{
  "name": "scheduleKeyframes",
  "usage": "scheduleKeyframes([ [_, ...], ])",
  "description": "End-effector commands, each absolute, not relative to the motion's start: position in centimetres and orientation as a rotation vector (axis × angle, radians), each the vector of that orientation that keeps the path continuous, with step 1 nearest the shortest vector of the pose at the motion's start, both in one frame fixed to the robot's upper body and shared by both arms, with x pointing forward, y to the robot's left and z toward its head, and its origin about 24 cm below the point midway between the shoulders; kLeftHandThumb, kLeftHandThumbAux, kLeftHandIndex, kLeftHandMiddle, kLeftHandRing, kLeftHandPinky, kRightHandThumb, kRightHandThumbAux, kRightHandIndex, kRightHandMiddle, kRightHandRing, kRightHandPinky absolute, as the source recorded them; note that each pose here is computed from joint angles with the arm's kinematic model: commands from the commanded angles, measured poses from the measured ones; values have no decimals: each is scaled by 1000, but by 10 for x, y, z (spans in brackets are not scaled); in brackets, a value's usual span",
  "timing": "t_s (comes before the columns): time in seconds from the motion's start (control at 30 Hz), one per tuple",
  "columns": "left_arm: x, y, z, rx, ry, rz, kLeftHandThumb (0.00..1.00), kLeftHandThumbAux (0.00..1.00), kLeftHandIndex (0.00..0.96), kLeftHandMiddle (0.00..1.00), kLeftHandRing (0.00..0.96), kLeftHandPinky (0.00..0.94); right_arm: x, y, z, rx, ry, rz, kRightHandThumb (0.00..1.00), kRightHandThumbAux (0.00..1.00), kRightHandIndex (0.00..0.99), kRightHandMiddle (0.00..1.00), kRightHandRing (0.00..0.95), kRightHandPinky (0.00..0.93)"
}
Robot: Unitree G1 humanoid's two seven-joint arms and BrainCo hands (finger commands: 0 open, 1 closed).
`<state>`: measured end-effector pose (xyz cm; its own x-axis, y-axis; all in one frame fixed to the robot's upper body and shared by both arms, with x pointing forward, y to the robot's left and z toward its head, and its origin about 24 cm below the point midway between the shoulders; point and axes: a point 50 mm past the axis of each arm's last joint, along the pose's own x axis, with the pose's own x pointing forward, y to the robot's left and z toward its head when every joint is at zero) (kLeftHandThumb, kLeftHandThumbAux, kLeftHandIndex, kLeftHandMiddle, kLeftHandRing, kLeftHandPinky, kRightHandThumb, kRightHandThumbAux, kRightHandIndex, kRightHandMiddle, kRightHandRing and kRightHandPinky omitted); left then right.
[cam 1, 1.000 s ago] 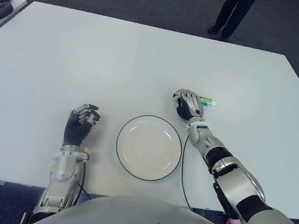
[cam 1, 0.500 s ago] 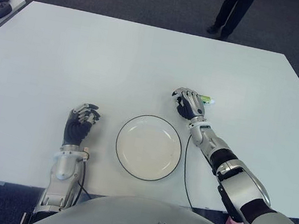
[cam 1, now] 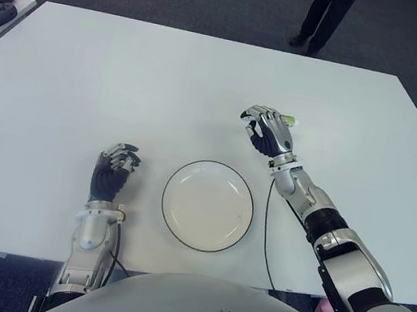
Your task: Put the toothpaste on the table into the plate.
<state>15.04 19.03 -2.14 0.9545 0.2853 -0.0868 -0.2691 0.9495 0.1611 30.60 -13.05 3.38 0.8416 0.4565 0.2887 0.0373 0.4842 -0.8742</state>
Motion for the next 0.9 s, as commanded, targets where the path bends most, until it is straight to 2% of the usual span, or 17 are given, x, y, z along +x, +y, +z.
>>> scheduleKeyframes([
  [0.03, 148, 189, -31, 133, 154, 282, 705, 718, 432, 565, 557, 545, 301, -132, 47, -981, -607, 281, 846, 683, 394, 548, 875, 865],
  [0.27, 149, 189, -32, 134, 154, 283, 705, 718, 432, 570, 558, 547, 294, -128, 60, -916, -673, 292, 847, 683, 393, 548, 881, 875],
  [0.67, 151, 187, -32, 140, 156, 285, 705, 718, 433, 577, 563, 555, 263, -111, 72, -771, -843, 367, 849, 681, 394, 548, 881, 878],
  [0.9, 152, 187, -32, 145, 160, 282, 706, 718, 433, 572, 558, 551, 236, -104, 74, -691, -909, 493, 850, 681, 394, 548, 871, 871],
])
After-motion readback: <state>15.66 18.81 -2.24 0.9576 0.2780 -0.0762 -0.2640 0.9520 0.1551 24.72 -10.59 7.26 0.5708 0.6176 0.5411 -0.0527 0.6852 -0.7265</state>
